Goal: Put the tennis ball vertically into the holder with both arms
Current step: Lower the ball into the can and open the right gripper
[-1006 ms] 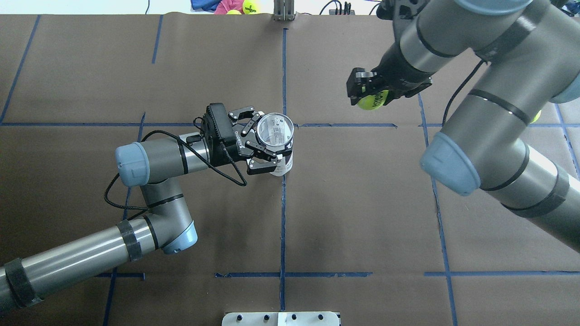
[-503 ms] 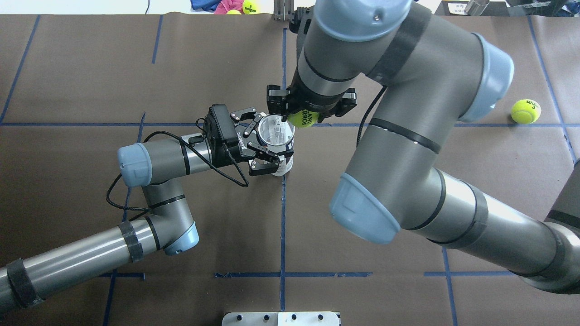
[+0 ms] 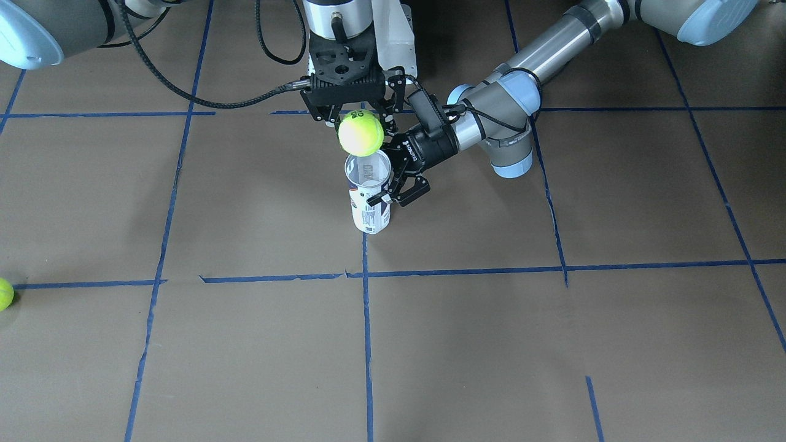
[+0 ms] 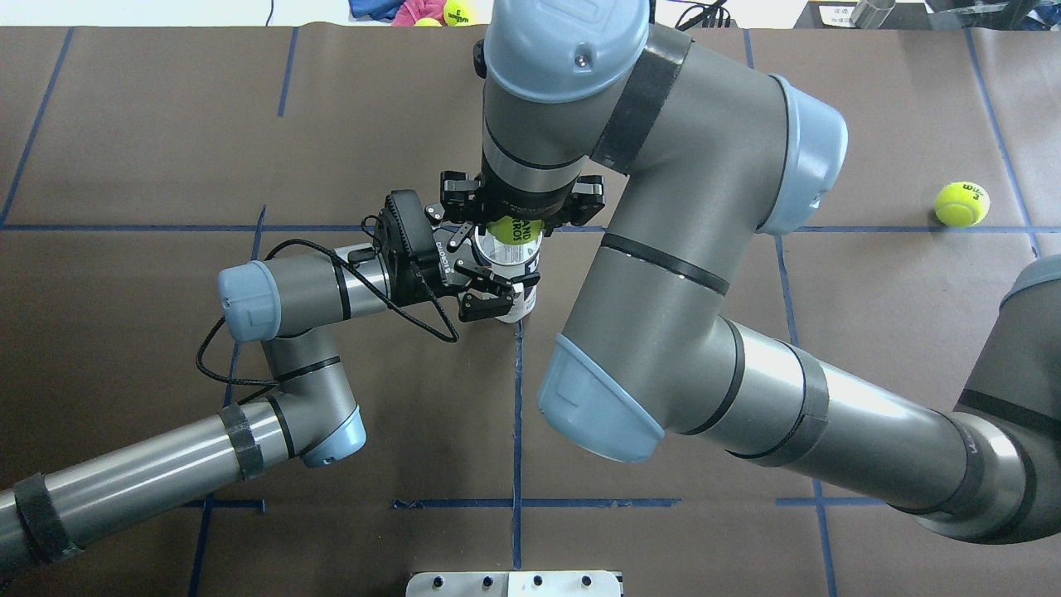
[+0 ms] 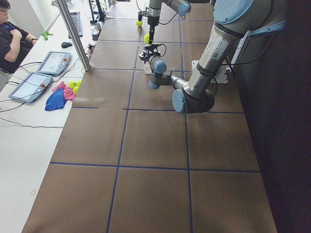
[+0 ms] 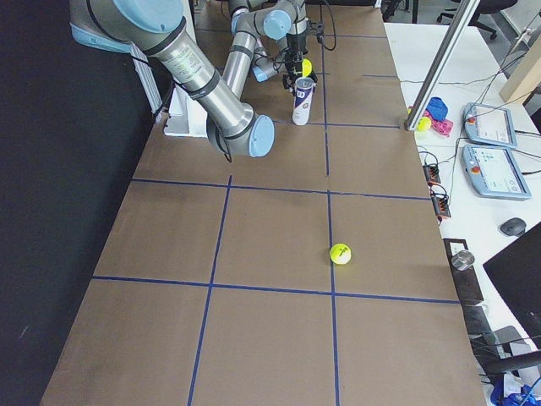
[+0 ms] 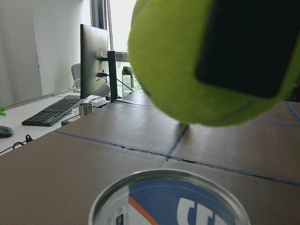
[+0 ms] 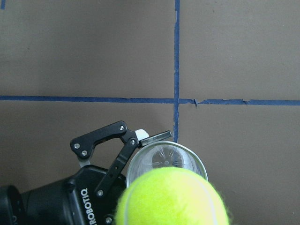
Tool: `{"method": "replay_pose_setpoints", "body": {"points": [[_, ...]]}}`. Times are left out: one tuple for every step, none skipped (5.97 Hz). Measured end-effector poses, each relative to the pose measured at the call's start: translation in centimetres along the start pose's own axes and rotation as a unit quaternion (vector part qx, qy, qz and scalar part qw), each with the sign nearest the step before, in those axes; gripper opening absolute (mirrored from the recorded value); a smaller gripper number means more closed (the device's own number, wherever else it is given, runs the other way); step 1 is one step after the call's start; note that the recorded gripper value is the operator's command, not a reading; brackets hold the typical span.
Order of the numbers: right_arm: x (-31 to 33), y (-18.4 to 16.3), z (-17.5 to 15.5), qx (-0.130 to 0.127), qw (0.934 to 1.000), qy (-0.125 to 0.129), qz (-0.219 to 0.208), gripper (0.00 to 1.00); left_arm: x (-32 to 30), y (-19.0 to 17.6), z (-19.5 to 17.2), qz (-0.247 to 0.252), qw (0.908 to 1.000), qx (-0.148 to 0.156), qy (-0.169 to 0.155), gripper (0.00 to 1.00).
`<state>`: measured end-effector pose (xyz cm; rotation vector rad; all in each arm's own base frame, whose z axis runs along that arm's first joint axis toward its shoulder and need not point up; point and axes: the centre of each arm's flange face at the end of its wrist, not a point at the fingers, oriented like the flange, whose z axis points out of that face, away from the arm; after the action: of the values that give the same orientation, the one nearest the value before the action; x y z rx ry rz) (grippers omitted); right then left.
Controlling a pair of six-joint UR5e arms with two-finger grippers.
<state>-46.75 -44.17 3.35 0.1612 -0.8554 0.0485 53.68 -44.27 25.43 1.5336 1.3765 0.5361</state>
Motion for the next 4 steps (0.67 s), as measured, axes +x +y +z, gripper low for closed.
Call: {"method": "replay_pose_setpoints", "body": {"points": [[-0.10, -0.07, 0.67, -0.002, 1.0000, 0.006, 0.001, 0.43, 0.00, 0.09, -0.04, 0.000, 1.0000, -0.001, 0.000, 0.94], [-0.12, -0.19, 1.10, -0.004, 0.9999, 0.009, 0.001, 0.74, -0.02, 0.23, -0.14, 0.000, 1.0000, -0.002, 0.000, 0.94], [-0.12, -0.28, 1.36, -0.004, 0.9999, 0.012, 0.002, 0.99, -0.04, 0.32, -0.22, 0.000, 1.0000, -0.002, 0.000, 0.94], [-0.18, -0.35, 1.48, -0.004, 0.9999, 0.013, 0.002, 1.00, -0.04, 0.34, -0.26, 0.000, 1.0000, -0.002, 0.000, 0.94]]}}
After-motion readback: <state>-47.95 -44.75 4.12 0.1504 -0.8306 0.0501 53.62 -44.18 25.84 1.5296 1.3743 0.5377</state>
